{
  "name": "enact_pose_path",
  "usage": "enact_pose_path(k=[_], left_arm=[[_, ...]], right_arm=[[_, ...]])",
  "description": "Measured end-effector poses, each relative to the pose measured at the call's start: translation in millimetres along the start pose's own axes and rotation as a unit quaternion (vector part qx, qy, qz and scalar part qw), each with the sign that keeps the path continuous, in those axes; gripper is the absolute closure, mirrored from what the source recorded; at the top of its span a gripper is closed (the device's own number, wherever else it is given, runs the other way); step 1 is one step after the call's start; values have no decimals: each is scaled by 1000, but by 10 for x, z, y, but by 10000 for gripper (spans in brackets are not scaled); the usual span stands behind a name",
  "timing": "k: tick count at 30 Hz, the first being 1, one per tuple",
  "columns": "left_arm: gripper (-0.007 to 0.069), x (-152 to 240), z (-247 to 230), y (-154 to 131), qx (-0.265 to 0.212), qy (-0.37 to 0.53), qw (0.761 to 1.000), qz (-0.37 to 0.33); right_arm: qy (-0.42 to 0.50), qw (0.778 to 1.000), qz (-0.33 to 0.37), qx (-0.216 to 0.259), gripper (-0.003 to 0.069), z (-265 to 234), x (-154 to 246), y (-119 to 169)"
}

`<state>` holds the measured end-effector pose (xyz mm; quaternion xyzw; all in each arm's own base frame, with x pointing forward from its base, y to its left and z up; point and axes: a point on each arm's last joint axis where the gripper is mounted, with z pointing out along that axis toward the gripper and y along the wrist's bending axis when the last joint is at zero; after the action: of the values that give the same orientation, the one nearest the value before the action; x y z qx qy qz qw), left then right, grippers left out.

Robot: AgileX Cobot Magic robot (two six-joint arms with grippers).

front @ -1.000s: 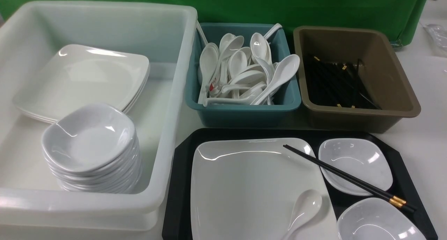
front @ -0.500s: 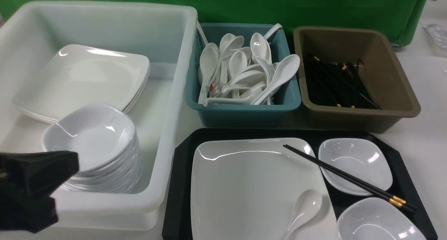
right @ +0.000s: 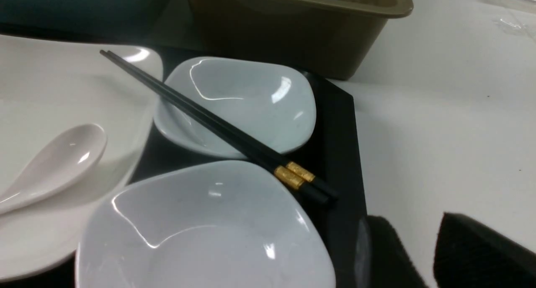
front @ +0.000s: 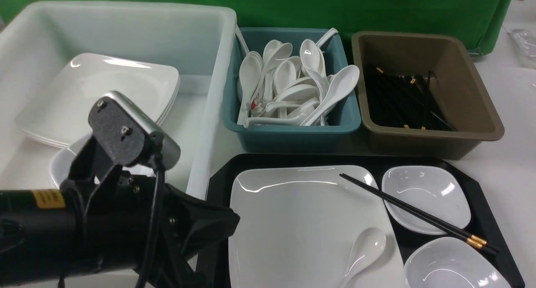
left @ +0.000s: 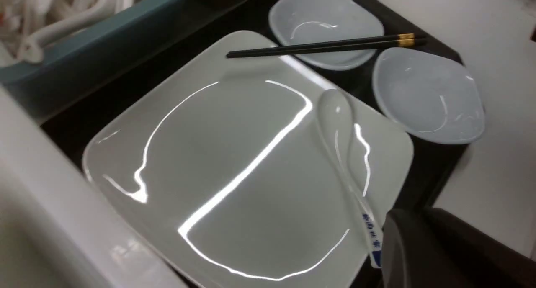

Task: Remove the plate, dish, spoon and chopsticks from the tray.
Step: Use the right arm to grab a pair of chopsticks from the plate

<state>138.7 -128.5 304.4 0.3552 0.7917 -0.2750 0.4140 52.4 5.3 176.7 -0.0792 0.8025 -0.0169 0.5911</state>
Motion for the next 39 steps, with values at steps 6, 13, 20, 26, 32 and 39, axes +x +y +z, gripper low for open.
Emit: enact_pose_path(k=[6, 13, 20, 26, 32, 39], left_arm=[[608, -50, -230, -120, 5, -45, 999, 28], [608, -71, -483, -196, -10, -90, 994, 66], [608, -90, -474, -166, -25, -97, 992, 77], [608, -60, -492, -200, -11, -85, 993, 83], [608, -11, -536, -258, 11, -69, 993, 90], [608, -3, -559, -273, 14, -69, 993, 93]], right_arm=[[-97, 979, 178, -2, 418, -17, -173, -27], [-105, 955, 274, -41, 435, -95, -429, -27], [118, 980, 60, -146, 457, 47, -1296, 102], [343, 909, -90, -218, 434, 924, -1670, 348], [431, 862, -131, -233, 364, 1591, -1503, 415], [489, 825, -145, -243, 261, 2292, -1141, 467]])
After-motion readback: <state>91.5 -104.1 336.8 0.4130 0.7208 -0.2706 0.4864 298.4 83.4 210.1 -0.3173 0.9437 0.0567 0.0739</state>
